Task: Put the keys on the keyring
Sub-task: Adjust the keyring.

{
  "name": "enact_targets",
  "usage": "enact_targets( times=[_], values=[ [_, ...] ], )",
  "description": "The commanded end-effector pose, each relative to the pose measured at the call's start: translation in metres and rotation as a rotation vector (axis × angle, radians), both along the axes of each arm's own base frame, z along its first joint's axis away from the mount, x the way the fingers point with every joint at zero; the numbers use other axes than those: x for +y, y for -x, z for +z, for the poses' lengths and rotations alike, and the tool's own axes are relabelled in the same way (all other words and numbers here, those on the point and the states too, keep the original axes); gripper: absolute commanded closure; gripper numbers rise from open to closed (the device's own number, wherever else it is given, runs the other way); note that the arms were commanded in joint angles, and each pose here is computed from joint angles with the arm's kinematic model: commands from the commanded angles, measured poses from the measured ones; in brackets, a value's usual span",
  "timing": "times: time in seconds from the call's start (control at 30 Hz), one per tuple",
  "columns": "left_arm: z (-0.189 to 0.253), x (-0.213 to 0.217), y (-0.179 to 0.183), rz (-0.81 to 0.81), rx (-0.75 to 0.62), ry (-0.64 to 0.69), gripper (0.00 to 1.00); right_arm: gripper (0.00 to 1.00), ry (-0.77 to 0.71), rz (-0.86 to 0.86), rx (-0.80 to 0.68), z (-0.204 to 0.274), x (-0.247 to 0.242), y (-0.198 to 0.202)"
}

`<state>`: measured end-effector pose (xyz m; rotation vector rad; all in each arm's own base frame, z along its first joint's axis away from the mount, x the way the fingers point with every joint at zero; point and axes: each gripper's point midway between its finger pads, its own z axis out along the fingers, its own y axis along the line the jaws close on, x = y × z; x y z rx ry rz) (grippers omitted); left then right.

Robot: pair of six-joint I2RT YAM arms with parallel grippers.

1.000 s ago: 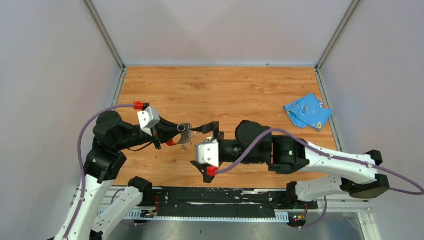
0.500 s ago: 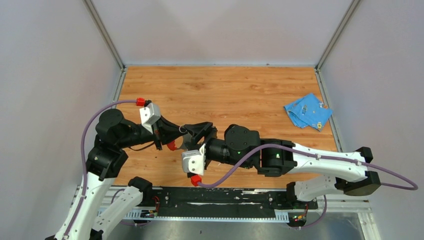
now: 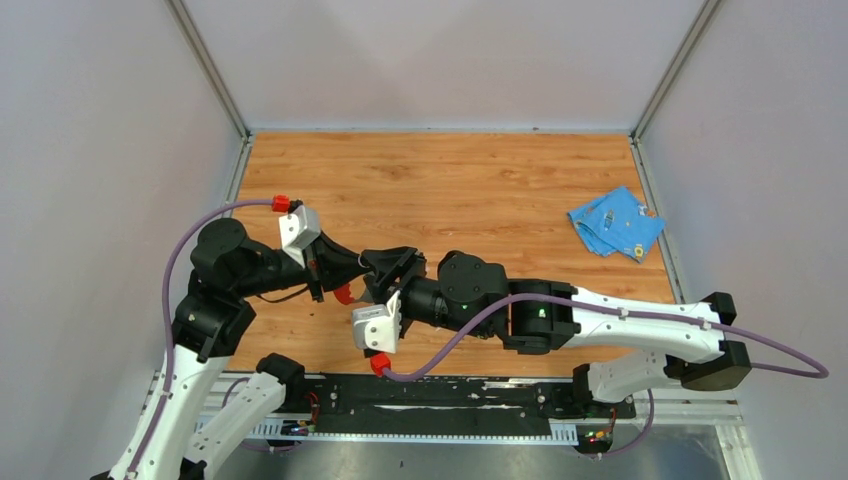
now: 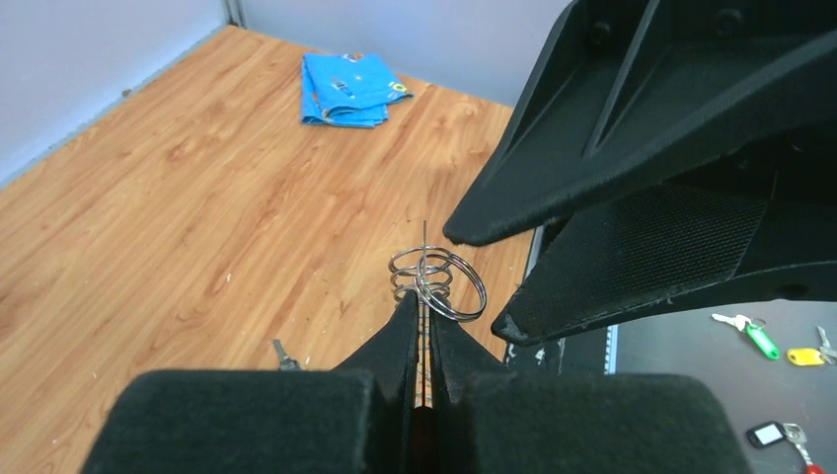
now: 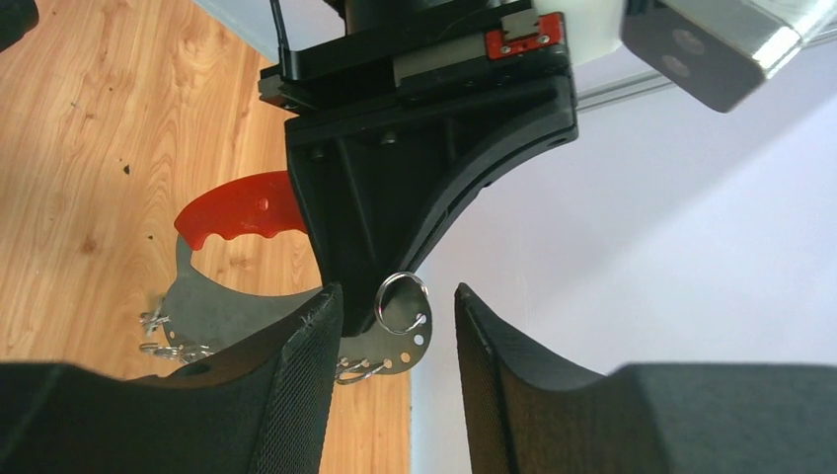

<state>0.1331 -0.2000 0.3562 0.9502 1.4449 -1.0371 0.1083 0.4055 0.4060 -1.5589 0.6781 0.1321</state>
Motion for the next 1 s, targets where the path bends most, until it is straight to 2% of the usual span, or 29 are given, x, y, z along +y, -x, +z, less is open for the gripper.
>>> enact_targets(
  times=[0.0, 0.17, 0.5, 0.73, 0.97],
  values=[
    [0.016, 0.0, 0.007, -0.015, -0.005, 0.032, 1.0, 0.54, 0.034, 0.005, -0.027, -0.003, 0.001, 0.004],
    [0.018, -0.001, 0.01, -0.027, -0.008, 0.035, 1.0, 0.61, 0.04, -0.009, -0.034, -0.004, 0.001, 0.001],
    [0.008, 0.002, 0.015, -0.039, -0.037, 0.007, 1.0, 0.82, -0.015, -0.037, -0.027, 0.006, 0.0, -0.003],
    [0.008, 0.003, 0.016, -0.035, -0.044, 0.005, 1.0, 0.81, -0.006, -0.06, -0.014, 0.002, -0.002, -0.006],
    [0.012, 0.003, 0.017, -0.031, -0.058, 0.012, 1.0, 0.7, 0.029, -0.055, -0.023, -0.007, 0.0, -0.005]
  ],
)
